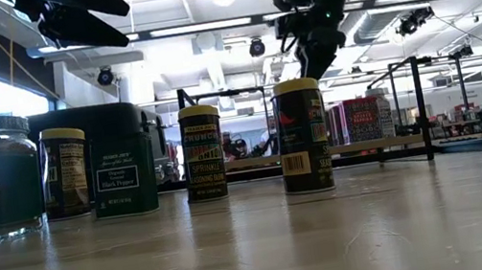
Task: Shelf spices
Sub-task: Put the right green seasoning bottle on the shelf aligned with the other green seasoning bottle
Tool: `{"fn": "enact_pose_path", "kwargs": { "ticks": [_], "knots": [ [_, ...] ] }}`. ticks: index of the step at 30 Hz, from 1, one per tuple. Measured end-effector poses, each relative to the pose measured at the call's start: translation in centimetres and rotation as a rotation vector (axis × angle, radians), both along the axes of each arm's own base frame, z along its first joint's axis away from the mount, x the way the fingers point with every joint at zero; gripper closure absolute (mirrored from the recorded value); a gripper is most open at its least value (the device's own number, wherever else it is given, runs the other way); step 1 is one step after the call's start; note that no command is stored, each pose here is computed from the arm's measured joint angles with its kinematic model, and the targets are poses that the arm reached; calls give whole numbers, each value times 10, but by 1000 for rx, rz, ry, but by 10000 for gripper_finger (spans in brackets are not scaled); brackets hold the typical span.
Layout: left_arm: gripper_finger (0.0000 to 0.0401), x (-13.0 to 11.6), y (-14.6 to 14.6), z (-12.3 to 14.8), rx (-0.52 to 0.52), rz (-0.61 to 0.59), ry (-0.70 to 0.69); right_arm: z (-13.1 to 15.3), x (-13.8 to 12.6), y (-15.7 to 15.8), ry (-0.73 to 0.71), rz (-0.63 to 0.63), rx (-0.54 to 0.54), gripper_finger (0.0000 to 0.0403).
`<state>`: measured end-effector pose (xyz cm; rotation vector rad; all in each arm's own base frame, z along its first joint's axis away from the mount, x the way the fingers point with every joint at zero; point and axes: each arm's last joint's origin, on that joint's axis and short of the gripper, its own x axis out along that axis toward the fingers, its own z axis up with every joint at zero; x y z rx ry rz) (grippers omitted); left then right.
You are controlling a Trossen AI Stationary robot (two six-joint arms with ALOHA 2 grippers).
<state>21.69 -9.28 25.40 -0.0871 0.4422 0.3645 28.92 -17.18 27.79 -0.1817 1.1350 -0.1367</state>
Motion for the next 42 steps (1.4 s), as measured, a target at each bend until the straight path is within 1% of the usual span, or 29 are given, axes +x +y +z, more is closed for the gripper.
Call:
{"fn": "enact_pose_path", "kwargs": {
  "ticks": [5, 11, 17, 20, 24, 31, 35, 38, 40, 42],
  "knots": [
    [64, 0, 0, 0, -2, 1, -4, -5, -7, -13, -15, -39, -11, 208],
    [64, 0, 0, 0, -10, 4, -8, -11, -8, -18, -29, -57, -21, 173],
    [64, 0, -1, 0, -17, 5, -10, -9, -6, -20, -53, -44, -55, 166],
    [64, 0, -1, 0, -18, 5, -11, -9, -6, -20, -23, -46, -103, 165],
    [64, 0, -1, 0, -18, 4, -11, -2, -4, -19, 8, -74, -183, 164],
    [64, 0, -1, 0, -18, 4, -11, 13, 4, -15, -20, -44, -220, 163],
    [64, 0, -1, 0, -23, 7, -12, 19, 6, -6, 0, -16, -205, 163],
    [64, 0, -1, 0, -24, 6, -12, 23, 8, 7, 23, 38, -138, 165],
    [64, 0, -1, 0, -25, 5, -12, 24, 8, 14, 29, 65, -77, 178],
    [64, 0, -1, 0, -25, 4, -11, 23, 8, 19, 31, 80, -28, 205]
  ]
}}
